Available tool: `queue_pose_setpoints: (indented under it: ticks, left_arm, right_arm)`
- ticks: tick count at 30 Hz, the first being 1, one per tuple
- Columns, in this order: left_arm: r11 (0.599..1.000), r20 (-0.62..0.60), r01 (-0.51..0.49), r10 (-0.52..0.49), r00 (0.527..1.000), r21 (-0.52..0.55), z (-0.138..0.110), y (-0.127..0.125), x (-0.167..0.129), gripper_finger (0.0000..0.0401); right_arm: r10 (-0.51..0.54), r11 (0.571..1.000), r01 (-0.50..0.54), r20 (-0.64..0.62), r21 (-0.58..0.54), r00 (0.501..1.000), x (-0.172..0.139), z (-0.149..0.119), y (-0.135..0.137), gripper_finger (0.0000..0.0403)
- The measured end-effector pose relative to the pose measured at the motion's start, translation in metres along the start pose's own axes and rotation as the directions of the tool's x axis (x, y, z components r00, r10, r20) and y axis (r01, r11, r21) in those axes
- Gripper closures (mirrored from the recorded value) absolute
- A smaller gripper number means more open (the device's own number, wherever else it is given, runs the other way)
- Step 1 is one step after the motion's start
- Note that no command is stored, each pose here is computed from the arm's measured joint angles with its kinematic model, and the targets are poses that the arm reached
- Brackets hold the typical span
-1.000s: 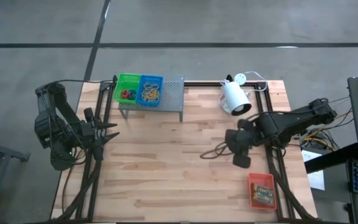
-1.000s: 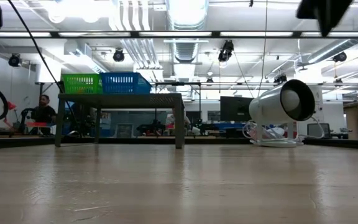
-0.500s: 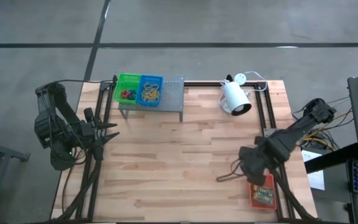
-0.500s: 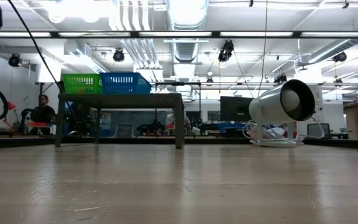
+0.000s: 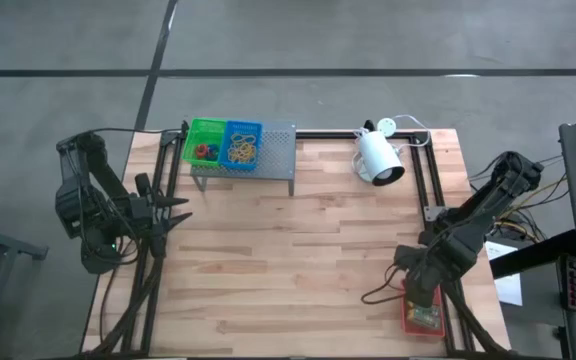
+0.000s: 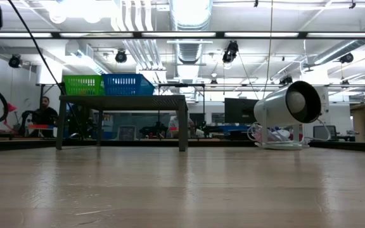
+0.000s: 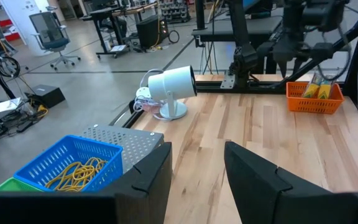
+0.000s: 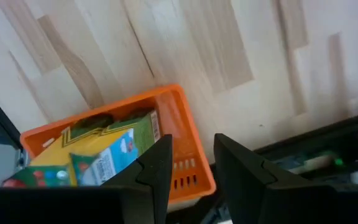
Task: Pick & Place Office Desk Supplies
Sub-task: Put the orange bin on the shelf
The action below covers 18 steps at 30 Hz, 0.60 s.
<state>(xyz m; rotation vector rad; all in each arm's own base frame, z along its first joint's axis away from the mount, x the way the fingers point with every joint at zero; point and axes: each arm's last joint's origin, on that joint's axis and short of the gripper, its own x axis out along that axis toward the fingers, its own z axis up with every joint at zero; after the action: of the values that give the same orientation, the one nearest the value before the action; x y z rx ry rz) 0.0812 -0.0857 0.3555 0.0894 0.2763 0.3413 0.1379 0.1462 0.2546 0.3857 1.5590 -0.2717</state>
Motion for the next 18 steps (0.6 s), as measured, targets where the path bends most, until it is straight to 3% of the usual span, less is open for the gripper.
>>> queue_pose_setpoints:
  ticks: [8, 18]
  left_arm:
    - [1.000, 0.000, 0.000, 0.000, 1.000, 0.000, 0.000, 0.000, 0.000, 0.0249]
    - [1.000, 0.000, 0.000, 0.000, 1.000, 0.000, 0.000, 0.000, 0.000, 0.0249]
  right_arm:
    - [0.163, 0.984, -0.165, 0.045, 0.062, 0.986, 0.021, -0.009, -0.027, 0.0287]
    - [0.196, 0.980, -0.196, 0.055, 0.008, 0.979, 0.035, -0.009, -0.029, 0.0287]
